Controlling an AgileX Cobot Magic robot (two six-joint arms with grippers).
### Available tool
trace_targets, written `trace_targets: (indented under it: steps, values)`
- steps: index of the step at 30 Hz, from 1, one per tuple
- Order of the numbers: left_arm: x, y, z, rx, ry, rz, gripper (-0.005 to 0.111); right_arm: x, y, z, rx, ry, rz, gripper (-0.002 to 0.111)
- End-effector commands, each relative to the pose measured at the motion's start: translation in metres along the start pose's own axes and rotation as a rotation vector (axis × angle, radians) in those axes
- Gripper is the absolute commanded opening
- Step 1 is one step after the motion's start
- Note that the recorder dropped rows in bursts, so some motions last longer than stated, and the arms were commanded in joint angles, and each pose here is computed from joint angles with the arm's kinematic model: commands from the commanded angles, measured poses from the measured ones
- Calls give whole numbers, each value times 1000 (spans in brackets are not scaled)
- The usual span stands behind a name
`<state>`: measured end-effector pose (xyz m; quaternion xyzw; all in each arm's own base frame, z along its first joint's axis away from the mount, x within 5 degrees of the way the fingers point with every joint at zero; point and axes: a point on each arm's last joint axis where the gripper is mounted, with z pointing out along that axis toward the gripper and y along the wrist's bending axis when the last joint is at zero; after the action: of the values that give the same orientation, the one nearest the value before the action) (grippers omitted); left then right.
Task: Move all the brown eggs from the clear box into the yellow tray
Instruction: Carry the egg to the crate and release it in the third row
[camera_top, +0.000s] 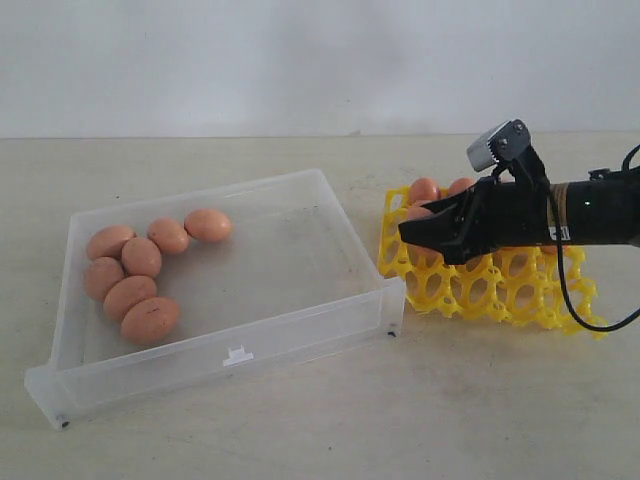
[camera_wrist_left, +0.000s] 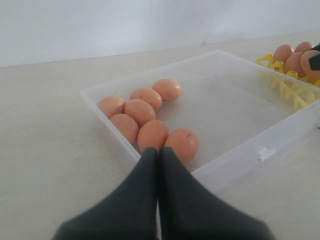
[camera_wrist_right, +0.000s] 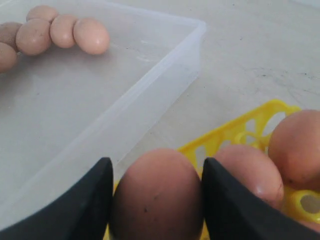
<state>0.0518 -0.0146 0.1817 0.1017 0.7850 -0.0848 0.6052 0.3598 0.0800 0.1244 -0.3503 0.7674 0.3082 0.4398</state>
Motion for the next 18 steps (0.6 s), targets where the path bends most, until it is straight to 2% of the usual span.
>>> trace_targets:
  steps: [1,3,10,12,18]
  values:
    - [-1,0,0,3,-6,-7,-4,-4,-1,-2,-1,-31,-24,2]
    - [-1,0,0,3,-6,-7,-4,-4,-1,-2,-5,-32,-25,9]
    - [-1,0,0,3,-6,-7,-4,-5,-1,-2,-7,-40,-22,48]
    - [-1,0,0,3,-6,-7,-4,-5,-1,-2,-6,-41,-21,52]
    - [-1,0,0,3,-6,-7,-4,-5,-1,-2,-5,-42,-20,53]
